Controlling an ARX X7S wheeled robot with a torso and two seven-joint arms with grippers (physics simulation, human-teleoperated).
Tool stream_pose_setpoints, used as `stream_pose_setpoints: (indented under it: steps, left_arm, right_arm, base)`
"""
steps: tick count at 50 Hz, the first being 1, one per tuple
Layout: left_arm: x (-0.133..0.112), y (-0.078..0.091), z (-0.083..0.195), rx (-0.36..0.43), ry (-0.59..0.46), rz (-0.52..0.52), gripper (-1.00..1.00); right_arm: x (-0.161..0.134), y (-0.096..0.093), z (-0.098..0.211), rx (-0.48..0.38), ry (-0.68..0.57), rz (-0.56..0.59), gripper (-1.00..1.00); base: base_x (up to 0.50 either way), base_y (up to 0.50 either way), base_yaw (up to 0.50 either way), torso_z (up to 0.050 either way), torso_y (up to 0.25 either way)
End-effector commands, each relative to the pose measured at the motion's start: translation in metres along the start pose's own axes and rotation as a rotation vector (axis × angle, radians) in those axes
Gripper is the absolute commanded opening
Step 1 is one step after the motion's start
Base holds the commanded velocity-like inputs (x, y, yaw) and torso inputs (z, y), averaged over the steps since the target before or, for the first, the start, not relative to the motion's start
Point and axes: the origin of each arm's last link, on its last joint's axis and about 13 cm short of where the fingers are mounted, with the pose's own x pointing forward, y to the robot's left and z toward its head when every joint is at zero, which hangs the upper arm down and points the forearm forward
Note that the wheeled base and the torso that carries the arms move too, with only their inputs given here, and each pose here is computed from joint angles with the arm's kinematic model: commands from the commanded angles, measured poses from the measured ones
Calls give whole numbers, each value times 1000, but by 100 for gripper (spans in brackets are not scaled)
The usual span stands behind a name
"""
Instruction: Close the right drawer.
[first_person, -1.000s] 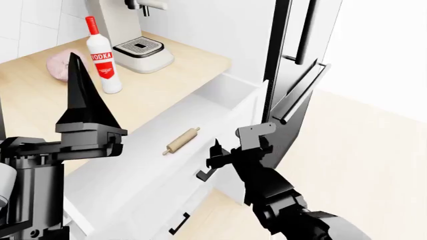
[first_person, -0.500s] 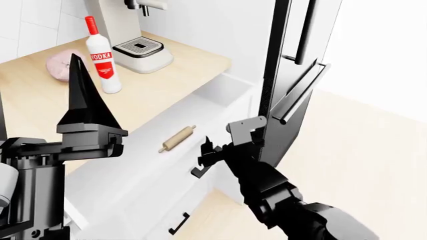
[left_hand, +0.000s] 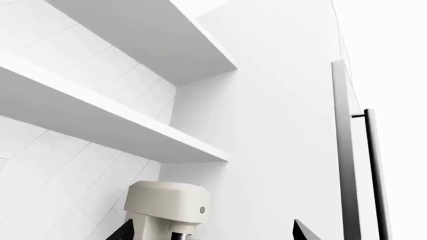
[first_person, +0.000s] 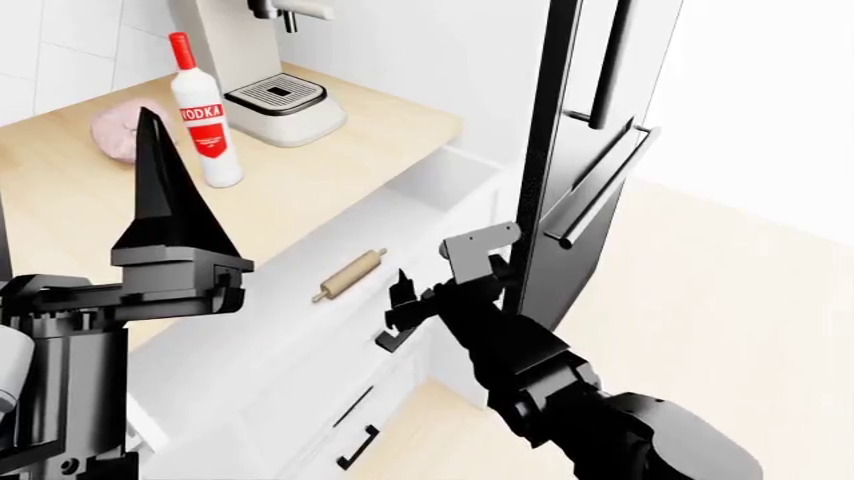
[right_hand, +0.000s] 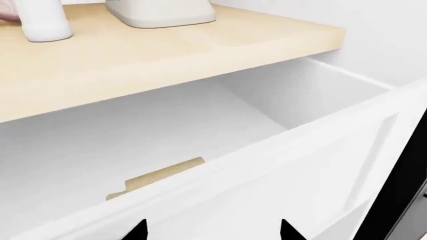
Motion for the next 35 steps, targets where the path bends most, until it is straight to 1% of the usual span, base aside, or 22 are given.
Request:
stream_pose_setpoints:
  steps: [1,8,19,21,23,27,35]
  left_arm:
    - [-1,0,-2,0,4,1,100]
    - [-1,-1,-2,2,5,-6,100]
    - [-1,-1,-3,0,8,-7,100]
    - [-1,-1,-3,1,8,-8,100]
    - [-1,-2,-2,-3,7,-10,100]
    - [-2,-3,-2,-2,8,-15,100]
    - [-1,-6,1,-2,2,-22,100]
  right_arm:
    - [5,18,10,-48,-37,106,100]
    - [4,13,6,-45,-36,78,100]
    - [4,-2,4,-51,-81,-6,100]
    - [-2,-8,3,-57,-88,-34,100]
    - [-14,-14,3,-61,-92,-65,100]
    - [-33,-20,6,-55,-115,-112,100]
    - [-71,-37,8,-44,-155,-240,100]
  base:
    - [0,0,0,0,0]
    - [0,0,0,0,1]
    - [0,0,0,1,1]
    - [0,0,0,0,0]
    - [0,0,0,0,0]
    - [0,0,0,0,0]
    - [0,0,0,0,0]
